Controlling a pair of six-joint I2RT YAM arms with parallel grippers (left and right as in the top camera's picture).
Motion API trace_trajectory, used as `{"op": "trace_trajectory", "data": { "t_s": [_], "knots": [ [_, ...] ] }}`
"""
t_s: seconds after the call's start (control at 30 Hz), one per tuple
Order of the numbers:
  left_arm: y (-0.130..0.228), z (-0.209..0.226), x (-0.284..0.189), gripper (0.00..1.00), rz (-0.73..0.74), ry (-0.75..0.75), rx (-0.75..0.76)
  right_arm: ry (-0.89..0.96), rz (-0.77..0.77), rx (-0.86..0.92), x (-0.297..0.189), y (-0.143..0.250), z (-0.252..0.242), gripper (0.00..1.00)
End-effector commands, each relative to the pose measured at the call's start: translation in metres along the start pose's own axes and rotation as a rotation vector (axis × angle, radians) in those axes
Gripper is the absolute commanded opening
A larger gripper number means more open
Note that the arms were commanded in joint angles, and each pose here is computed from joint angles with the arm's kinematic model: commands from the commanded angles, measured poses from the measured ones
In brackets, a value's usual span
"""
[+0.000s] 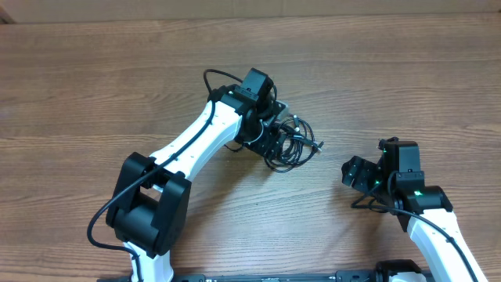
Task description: Untangle cables
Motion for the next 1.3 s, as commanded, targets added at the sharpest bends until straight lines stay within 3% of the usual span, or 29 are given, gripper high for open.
{"op": "trace_trajectory", "data": {
  "t_s": [0.0,0.37,0.5,0.6,0.73,0.93,1.1,1.27],
  "knots": [
    [-0.01,0.013,0.004,0.75,-0.032,-0.077,-0.191,-0.006,-0.043,0.002,-0.008,-0.013,0.004,0.86],
    [-0.016,0.032,0.036,0.74,-0.048,-0.133,-0.477,-0.006,-0.041,0.002,-0.008,-0.012,0.003,0.87],
    [-0.021,0.036,0.053,0.73,-0.053,-0.125,-0.483,-0.005,-0.041,0.002,-0.008,-0.012,0.003,0.87],
    [-0.021,0.039,0.061,0.61,-0.046,-0.131,-0.485,-0.006,-0.041,0.001,-0.008,-0.012,0.003,0.87],
    [-0.021,0.039,0.061,0.33,-0.046,-0.131,-0.486,-0.005,-0.041,0.002,-0.008,-0.012,0.003,0.87],
    [-0.02,0.038,0.061,0.06,-0.043,-0.128,-0.485,-0.006,-0.041,0.001,-0.008,-0.012,0.004,0.87],
    [-0.023,0.036,0.059,0.04,-0.047,-0.116,-0.473,-0.099,-0.028,-0.022,-0.008,-0.011,0.018,0.95],
    [-0.038,0.014,0.043,0.04,-0.076,-0.021,-0.302,-0.281,-0.038,-0.135,-0.014,-0.015,0.047,0.96]
  ]
}}
Point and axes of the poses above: each gripper's point midway between its finger pads, its own x axis out along the fingers, its own z axis along the line the jaws close on, y = z × x, the point moved 2 cm from there along -x, back along the fingers, and after that the axes turned 5 degrees about -x, right-handed, at the moved point
